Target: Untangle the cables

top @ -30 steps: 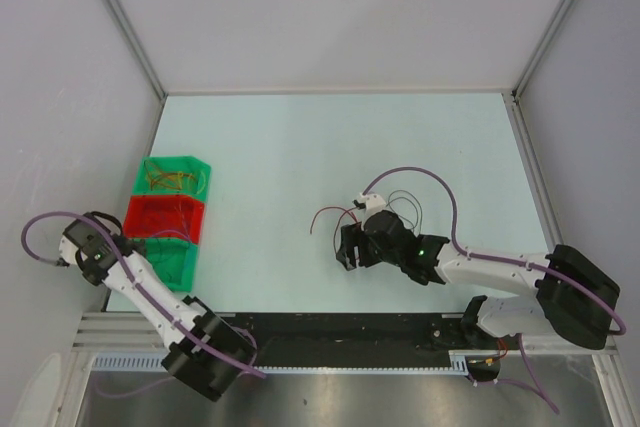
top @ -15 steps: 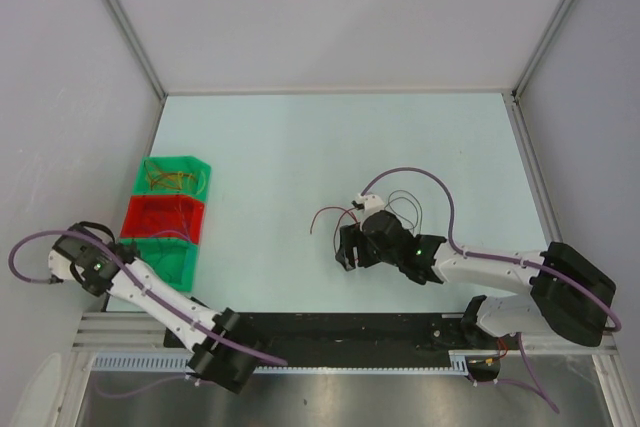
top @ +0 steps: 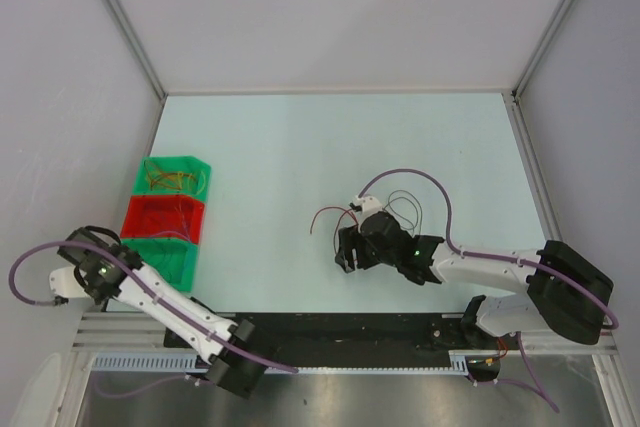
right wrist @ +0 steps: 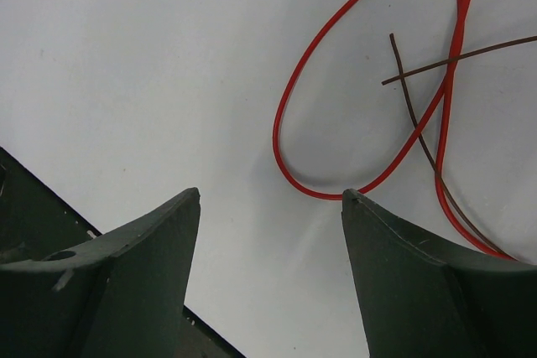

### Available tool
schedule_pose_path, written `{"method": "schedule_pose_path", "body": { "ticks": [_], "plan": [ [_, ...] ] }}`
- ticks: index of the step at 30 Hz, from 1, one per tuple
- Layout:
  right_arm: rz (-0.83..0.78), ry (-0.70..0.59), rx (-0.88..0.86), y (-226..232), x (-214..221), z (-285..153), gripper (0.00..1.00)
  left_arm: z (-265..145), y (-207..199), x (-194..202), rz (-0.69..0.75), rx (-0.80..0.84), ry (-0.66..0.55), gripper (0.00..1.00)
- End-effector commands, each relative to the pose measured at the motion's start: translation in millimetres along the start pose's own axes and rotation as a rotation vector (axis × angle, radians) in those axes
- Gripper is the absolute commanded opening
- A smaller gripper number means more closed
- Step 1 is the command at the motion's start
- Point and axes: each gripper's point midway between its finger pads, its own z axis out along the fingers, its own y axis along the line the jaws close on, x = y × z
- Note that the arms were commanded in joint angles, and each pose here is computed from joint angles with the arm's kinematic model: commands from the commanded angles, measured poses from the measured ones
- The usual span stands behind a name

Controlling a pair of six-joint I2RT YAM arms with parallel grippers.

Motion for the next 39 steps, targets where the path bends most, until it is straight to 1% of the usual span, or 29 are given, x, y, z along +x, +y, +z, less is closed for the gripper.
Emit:
{"method": "schedule_pose_path", "body": {
  "ticks": [1,2,4,5,6,8,10,13,17,20,22,25,26,33,36,38,39],
  "plan": [
    [-0.032,-0.034,-0.025,10.3,-9.5,-2.9,0.72,-2.8,37.7,-1.2,-0.058,-0.291,0.04,0.0],
    [-0.035,-0.035,-0.023,10.2,-9.5,-2.9,0.72,-2.5,51.6,-1.3,-0.036,-0.402,0.063,0.0],
    [-0.035,-0.038,-0.024,10.9,-9.6,-3.1,0.73,-7.2,58.7,-8.7,-0.054,-0.494,0.05,0.0],
    [-0.037,-0.04,-0.027,11.9,-10.3,-3.2,0.72,-7.3,64.1,-8.3,-0.046,-0.555,0.071,0.0],
    [-0.038,-0.037,-0.023,11.1,-8.9,-2.5,0.72,-5.4,64.4,-9.0,-0.04,-0.568,0.076,0.0],
    [-0.039,-0.039,-0.02,10.9,-9.1,-2.5,0.72,5.0,58.5,-8.3,-0.026,-0.541,0.092,0.0],
    [-0.039,-0.037,-0.02,11.2,-8.4,-2.3,0.72,15.1,56.2,-0.4,-0.011,-0.521,0.134,0.0],
    [-0.039,-0.043,-0.023,12.3,-9.5,-2.2,0.72,26.6,41.9,-2.4,-0.006,-0.445,0.126,0.0],
    [-0.042,-0.045,-0.029,13.3,-10.2,0.4,0.72,34.9,18.3,-9.5,-0.011,-0.34,0.077,0.0],
    [-0.038,-0.041,-0.026,13.3,-9.4,2.6,0.72,39.3,-5.8,-3.5,0.031,-0.274,0.048,0.01],
    [-0.038,-0.042,-0.027,14.7,-11.3,3.7,0.72,40.9,-11.9,-0.8,0.042,-0.282,0.043,0.0],
    [-0.038,-0.028,-0.016,13.2,-8.7,7.3,0.72,51.9,-18.5,10.9,0.096,-0.345,0.087,0.0],
    [-0.038,-0.03,-0.015,14.1,-10.3,8.0,0.72,59.3,-19.0,17.4,0.126,-0.389,0.11,0.0],
    [-0.041,-0.014,-0.005,14.9,-10.0,14.9,0.72,78.3,-38.4,38.0,0.31,-0.54,0.161,0.0],
    [-0.043,-0.006,0.002,15.3,-10.3,18.5,0.72,80.1,-41.4,45.4,0.366,-0.564,0.153,0.0],
    [-0.042,0.004,0.01,14.0,-8.3,20.4,0.71,81.6,-45.4,48.7,0.382,-0.534,0.148,0.0],
    [-0.044,0.006,0.011,13.9,-8.2,20.6,0.71,82.7,-40.7,51.3,0.392,-0.53,0.153,0.0]
  ]
}}
